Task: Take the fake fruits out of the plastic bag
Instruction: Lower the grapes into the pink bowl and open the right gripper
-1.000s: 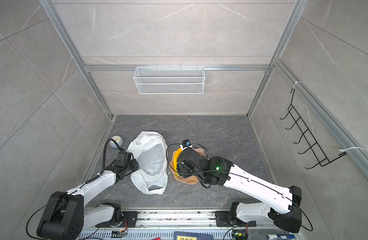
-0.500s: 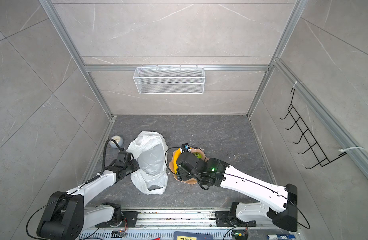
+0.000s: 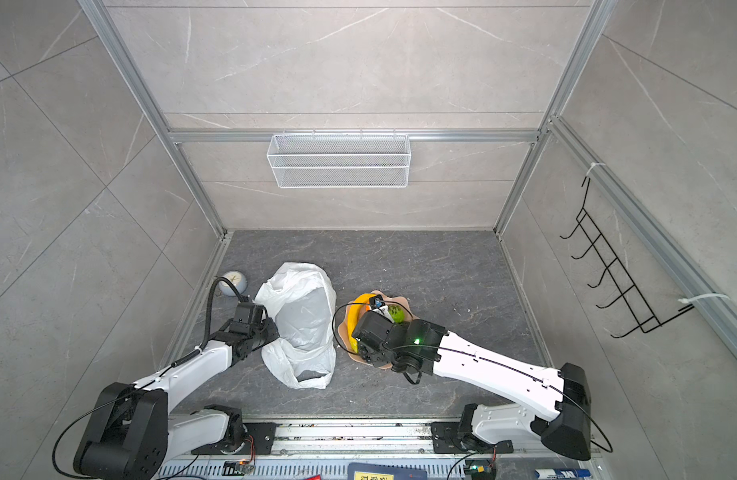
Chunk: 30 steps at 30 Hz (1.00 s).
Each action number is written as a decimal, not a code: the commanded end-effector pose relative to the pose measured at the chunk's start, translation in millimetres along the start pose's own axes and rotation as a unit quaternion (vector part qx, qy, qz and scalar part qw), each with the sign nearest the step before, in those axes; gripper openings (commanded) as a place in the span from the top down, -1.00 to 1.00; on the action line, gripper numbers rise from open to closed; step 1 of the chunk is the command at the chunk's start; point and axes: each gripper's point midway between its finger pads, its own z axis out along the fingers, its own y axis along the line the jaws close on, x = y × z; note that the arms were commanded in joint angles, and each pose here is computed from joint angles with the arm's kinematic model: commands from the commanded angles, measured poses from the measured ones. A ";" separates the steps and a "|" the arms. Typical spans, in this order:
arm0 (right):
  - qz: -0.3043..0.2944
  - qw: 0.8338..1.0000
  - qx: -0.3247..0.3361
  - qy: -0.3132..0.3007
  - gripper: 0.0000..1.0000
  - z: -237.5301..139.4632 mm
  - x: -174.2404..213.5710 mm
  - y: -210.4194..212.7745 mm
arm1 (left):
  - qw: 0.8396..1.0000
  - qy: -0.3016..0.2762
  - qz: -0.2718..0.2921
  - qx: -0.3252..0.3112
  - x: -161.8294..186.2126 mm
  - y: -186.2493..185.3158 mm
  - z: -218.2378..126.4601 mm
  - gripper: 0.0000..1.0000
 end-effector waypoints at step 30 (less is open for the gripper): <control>0.009 0.977 0.208 0.040 0.54 46.5 -19.1 -65.9 | 1.000 -0.011 -0.002 0.010 -6.7 -5.6 -3.6 0.44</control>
